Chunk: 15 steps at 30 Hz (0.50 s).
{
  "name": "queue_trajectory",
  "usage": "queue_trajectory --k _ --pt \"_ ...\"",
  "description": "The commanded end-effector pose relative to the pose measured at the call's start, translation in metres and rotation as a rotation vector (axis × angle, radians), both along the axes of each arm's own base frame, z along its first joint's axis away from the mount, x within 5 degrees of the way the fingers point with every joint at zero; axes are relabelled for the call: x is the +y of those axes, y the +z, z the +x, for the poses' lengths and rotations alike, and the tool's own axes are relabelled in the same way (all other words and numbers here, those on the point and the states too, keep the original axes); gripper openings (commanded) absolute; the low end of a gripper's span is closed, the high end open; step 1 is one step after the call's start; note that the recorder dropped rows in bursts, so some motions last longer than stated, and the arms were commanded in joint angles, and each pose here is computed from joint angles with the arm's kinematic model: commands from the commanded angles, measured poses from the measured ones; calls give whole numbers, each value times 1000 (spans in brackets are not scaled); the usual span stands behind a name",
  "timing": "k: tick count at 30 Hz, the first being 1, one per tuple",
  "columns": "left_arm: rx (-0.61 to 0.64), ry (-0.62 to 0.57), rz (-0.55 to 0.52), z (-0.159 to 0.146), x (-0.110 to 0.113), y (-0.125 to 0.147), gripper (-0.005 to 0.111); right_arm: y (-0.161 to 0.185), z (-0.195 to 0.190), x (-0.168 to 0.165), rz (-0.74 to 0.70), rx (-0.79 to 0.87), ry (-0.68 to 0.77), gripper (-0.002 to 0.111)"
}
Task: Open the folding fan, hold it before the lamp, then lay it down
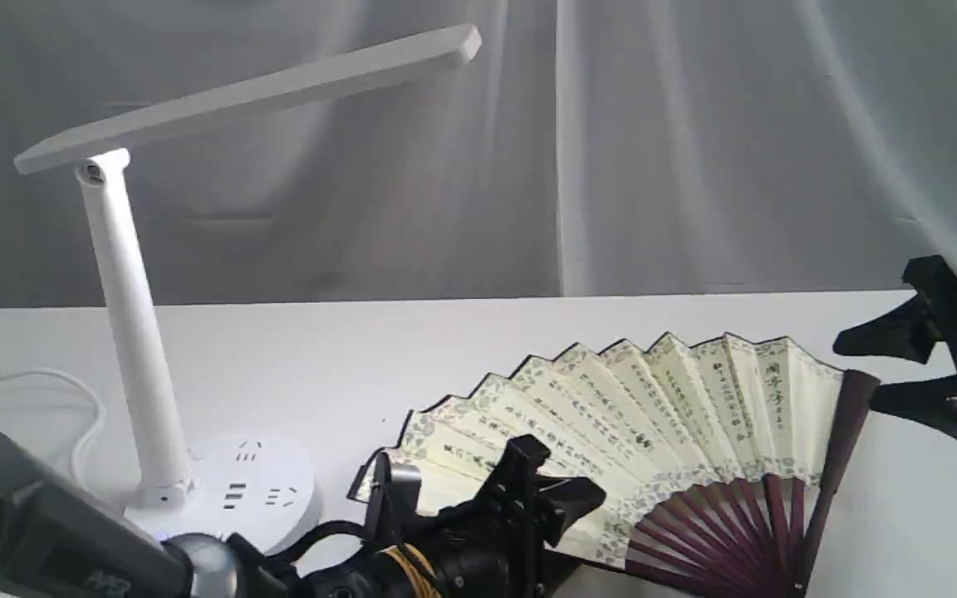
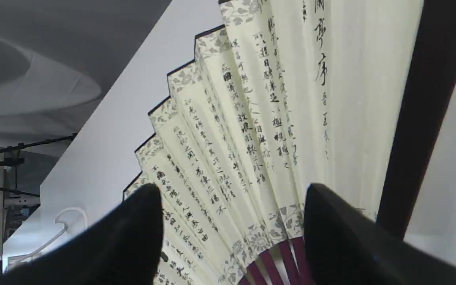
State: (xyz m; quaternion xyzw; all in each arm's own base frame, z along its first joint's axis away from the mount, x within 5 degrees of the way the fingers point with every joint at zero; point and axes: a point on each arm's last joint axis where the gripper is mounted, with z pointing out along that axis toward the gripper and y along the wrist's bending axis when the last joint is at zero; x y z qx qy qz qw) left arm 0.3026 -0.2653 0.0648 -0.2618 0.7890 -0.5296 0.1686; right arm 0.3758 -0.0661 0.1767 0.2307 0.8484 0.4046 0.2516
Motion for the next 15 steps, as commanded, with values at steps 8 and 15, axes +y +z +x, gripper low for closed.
queue_trajectory --k 8,15 --pt "50 -92 313 4 30 17 58 6 -1 -2 7 -16 -5 54" --pt "6 -130 356 1 32 38 57 7 -2 0 25 -17 12 54"
